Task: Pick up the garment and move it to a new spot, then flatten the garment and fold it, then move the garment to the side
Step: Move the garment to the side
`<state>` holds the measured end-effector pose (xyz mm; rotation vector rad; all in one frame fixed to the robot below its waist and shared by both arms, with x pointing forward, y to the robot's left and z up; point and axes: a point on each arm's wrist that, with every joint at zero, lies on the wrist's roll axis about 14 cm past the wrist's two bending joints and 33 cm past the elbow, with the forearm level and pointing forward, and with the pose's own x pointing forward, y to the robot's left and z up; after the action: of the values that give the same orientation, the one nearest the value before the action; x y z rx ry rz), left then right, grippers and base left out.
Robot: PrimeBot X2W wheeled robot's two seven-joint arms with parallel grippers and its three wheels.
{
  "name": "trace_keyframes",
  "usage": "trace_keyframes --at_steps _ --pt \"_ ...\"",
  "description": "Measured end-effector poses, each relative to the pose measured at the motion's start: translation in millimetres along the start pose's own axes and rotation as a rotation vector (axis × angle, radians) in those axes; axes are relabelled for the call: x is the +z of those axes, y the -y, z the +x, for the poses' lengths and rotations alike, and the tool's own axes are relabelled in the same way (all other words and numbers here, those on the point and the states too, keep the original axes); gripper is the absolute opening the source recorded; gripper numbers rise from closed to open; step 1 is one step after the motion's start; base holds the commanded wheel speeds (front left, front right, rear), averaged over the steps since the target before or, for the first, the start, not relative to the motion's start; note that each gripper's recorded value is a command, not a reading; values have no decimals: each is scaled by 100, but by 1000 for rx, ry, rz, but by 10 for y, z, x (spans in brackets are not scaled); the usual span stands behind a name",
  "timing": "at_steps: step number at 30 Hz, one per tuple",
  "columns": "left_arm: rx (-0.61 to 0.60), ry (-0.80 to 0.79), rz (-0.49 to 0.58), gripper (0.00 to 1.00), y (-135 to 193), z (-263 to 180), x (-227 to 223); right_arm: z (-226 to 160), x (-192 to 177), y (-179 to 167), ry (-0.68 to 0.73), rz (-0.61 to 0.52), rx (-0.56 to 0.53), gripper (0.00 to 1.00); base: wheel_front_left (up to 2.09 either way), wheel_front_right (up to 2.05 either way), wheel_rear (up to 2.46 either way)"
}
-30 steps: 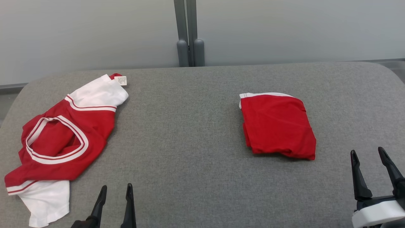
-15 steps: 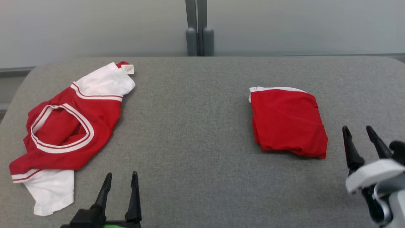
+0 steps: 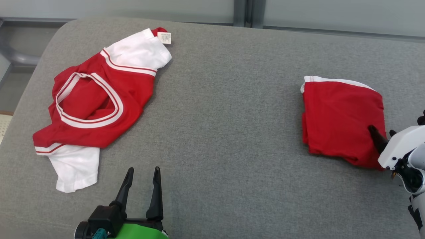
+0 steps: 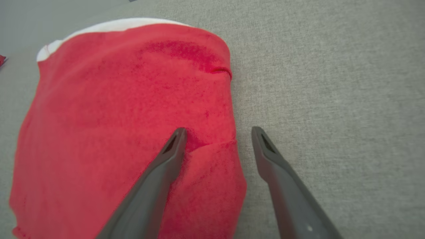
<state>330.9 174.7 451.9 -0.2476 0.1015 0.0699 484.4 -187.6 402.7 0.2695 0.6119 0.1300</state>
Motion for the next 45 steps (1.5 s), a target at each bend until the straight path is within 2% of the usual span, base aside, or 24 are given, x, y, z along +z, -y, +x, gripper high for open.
trace_keyframes --at_steps 5,6,7,8,13,18,23,26,33,38,39,40,41,43,45 --pt "35 -14 2 100 -84 0 -33 181 -199 -40 -75 43 11 100 0 0 0" --pt "35 -17 3 100 -85 15 -42 216 -210 -58 -82 59 17 63 0 0 0" --pt "33 -19 5 100 -81 30 -47 236 -213 -66 -84 63 20 39 0 0 0" --pt "30 -21 5 100 -71 48 -53 258 -193 -76 -75 70 25 0 0 0 0" --pt "4 -15 11 100 -9 176 -39 256 -15 -33 1 131 33 0 0 0 0" --pt "-75 -40 41 100 178 336 -139 90 352 500 114 129 -69 0 0 0 0" --pt "-198 -55 87 100 455 639 -252 -144 580 1321 160 23 -263 0 0 0 0" --pt "-232 -79 100 100 519 793 -382 -213 728 1691 178 -58 -362 0 0 0 0" --pt "-251 -220 105 100 491 862 -924 -42 1000 2122 155 -215 -495 0 0 0 0" --pt "-229 -254 68 100 453 867 -1076 96 1048 2308 100 -292 -557 0 0 0 0" --pt "-221 -255 62 100 441 866 -1077 97 1064 2352 88 -315 -573 18 0 0 0" --pt "-212 -255 60 100 425 865 -1073 94 1068 2390 74 -332 -587 42 0 0 0" --pt "-207 -254 56 100 419 861 -1065 78 1059 2428 60 -347 -602 100 0 0 0" --pt "-200 -249 54 100 413 852 -1040 13 1106 2476 59 -386 -625 100 0 0 0" --pt "-195 -247 49 100 410 844 -1011 -75 1290 2477 127 -415 -639 100 0 0 0"
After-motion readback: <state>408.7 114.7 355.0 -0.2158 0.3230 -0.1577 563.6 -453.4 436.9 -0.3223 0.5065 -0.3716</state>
